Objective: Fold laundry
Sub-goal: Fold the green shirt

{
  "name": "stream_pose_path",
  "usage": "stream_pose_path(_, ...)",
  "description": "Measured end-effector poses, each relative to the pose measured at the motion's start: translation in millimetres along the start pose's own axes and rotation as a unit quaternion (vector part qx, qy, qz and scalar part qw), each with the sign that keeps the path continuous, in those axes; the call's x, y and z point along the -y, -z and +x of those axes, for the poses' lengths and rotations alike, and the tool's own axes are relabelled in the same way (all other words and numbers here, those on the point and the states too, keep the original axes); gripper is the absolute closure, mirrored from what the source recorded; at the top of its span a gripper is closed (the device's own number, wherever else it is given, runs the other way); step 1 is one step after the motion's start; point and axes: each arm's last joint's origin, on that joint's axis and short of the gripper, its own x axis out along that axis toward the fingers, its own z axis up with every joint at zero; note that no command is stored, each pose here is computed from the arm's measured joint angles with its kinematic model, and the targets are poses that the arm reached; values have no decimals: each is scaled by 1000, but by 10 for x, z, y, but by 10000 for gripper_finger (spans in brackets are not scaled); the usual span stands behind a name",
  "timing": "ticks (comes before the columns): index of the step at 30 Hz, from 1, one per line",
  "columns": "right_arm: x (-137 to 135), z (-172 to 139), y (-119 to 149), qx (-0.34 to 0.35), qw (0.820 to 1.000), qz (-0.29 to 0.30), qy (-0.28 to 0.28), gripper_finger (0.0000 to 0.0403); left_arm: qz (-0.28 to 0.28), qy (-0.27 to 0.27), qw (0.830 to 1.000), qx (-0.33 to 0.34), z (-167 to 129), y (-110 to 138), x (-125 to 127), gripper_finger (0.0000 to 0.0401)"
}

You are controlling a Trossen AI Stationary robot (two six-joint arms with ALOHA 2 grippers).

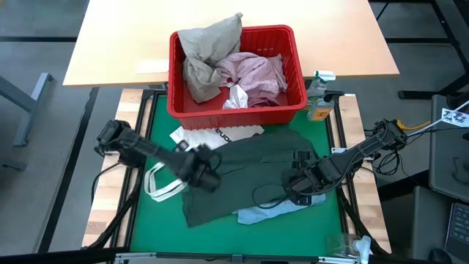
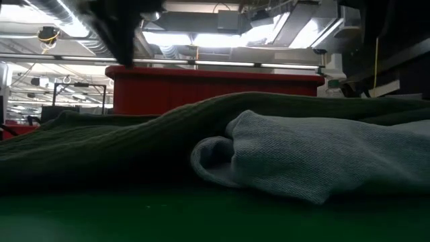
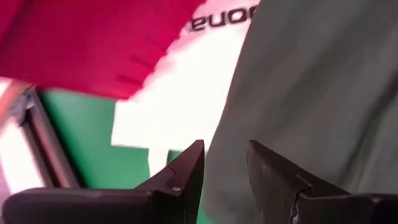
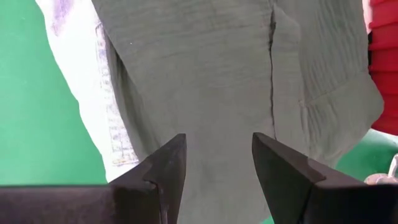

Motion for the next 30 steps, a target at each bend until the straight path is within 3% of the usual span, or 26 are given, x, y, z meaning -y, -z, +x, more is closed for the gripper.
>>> stream_pose_path(6,5,0,3,0,999,-31,5,220,28,-1,999,-17,272,-374,-149,286)
stream_pose_path(14,112,17,-46,22,995,-68,73,220,61,15,997,-39,219,-377,-243,293)
stream_pose_path(23,732,351,-337,40,994,-37,91,220,72,29,997,-29,110,-266,-174,317)
stream_pose_path(30,1189,609,-490,93,994,0,63,220,71,44,996,-8,5,-147,-76,331)
